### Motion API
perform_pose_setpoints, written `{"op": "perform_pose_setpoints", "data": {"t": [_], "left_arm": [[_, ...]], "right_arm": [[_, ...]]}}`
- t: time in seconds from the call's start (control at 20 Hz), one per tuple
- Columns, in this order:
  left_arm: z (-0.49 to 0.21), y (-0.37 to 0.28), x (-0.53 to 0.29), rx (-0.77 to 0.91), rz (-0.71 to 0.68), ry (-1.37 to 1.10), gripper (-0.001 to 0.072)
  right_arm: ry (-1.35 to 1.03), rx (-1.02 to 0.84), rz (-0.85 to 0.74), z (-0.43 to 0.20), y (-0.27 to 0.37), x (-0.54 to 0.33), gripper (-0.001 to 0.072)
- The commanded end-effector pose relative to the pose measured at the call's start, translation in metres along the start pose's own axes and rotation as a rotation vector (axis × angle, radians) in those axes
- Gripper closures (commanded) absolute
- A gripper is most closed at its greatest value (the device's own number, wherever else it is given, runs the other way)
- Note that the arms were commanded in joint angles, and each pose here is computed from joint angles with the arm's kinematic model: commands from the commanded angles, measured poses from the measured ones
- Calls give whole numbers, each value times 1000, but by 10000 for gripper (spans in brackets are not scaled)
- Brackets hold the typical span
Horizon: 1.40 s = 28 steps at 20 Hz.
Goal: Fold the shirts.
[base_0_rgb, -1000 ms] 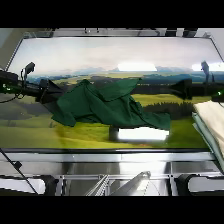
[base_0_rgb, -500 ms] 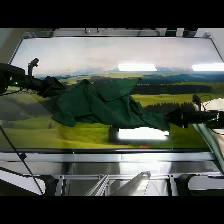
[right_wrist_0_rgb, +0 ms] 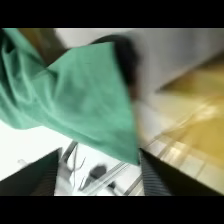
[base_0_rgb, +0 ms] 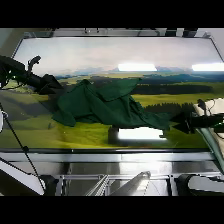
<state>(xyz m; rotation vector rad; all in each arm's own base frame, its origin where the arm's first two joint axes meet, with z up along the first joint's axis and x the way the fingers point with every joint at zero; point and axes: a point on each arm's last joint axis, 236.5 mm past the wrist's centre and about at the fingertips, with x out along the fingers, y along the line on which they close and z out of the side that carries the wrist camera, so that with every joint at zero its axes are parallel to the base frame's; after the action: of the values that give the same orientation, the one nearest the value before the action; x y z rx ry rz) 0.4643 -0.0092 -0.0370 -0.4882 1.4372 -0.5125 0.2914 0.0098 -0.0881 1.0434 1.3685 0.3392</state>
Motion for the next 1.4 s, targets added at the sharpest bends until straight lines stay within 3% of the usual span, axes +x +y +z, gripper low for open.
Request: {"op": "perform_pose_setpoints", "data": {"t": [0.0,0.3,0.35,0.4,0.5,0.6,0.8,0.9,0.95,1.0,1.05,1.1,1.15,1.2,1.25,1.35], "left_arm": [[-13,28,3,-68,28,22,1],[5,22,24,-41,55,-34,1],[13,16,27,-19,60,-46,1],[22,8,31,13,63,-50,2],[39,-11,43,82,63,-45,1],[57,-25,61,142,64,-50,2],[86,-43,101,225,74,-75,1],[83,-33,116,216,85,-69,124],[80,-26,119,194,87,-67,40],[77,-19,119,176,86,-58,43],[71,-15,118,163,80,-38,88],[63,-13,116,155,71,-9,208],[56,-14,114,154,59,24,343],[48,-17,112,157,49,57,577],[41,-21,111,160,33,87,681],[31,-33,109,174,-8,129,680]], "right_arm": [[-84,97,-98,8,-28,-21,140],[-82,103,-101,0,-22,34,157],[-55,101,-90,-4,-16,47,270],[-38,92,-74,-6,-9,59,320],[-22,55,-13,-7,10,79,357],[-26,25,21,-6,22,87,692],[-19,22,33,-7,26,86,693],[-5,22,44,-11,28,86,693],[6,22,52,-13,30,86,693],[16,21,59,-16,32,86,693],[25,21,67,-18,34,86,693],[36,21,75,-20,36,86,693],[44,20,80,-22,37,85,693],[48,17,84,-23,38,85,693],[48,16,85,-23,39,85,693],[47,10,91,-23,42,84,693]]}}
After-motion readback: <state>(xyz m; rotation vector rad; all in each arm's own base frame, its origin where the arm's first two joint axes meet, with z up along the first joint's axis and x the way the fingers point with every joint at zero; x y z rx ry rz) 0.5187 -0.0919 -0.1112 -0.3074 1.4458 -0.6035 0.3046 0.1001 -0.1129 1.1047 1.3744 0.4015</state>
